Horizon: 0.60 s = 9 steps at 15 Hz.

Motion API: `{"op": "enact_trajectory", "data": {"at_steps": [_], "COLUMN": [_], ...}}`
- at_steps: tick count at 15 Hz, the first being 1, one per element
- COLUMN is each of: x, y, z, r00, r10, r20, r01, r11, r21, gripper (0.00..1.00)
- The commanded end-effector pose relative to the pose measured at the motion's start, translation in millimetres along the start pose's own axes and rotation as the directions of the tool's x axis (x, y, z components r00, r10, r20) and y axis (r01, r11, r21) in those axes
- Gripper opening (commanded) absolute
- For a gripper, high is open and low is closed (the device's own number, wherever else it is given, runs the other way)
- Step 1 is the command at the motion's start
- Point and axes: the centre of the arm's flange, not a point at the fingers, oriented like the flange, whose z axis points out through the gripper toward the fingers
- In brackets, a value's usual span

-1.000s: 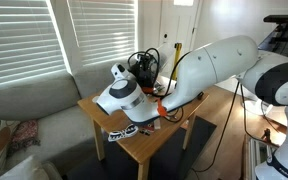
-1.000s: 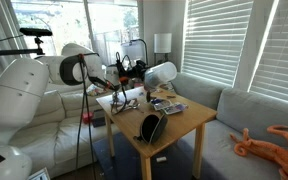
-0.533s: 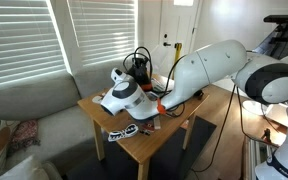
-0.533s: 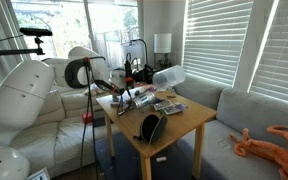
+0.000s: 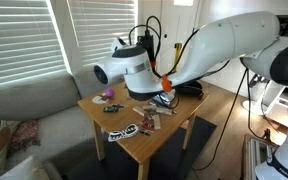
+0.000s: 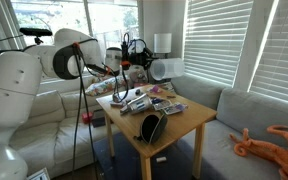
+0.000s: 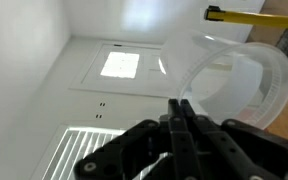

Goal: Remove the silver cup from the clear cup

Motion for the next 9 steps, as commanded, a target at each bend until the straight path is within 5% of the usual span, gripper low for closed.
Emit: {"op": "enact_trajectory", "data": {"at_steps": [1, 9], "x": [-40.7, -81.0], "y": [62.8, 127.5], "z": [-5.1, -5.1], "r00": [0.996, 0.951], "r10": [0.087, 0.309], "r20": [-0.014, -0.005], "r01": [-0.083, -0.264], "r11": [0.980, 0.823], "r21": [0.182, 0.504], "gripper": [0.01, 0.01]}}
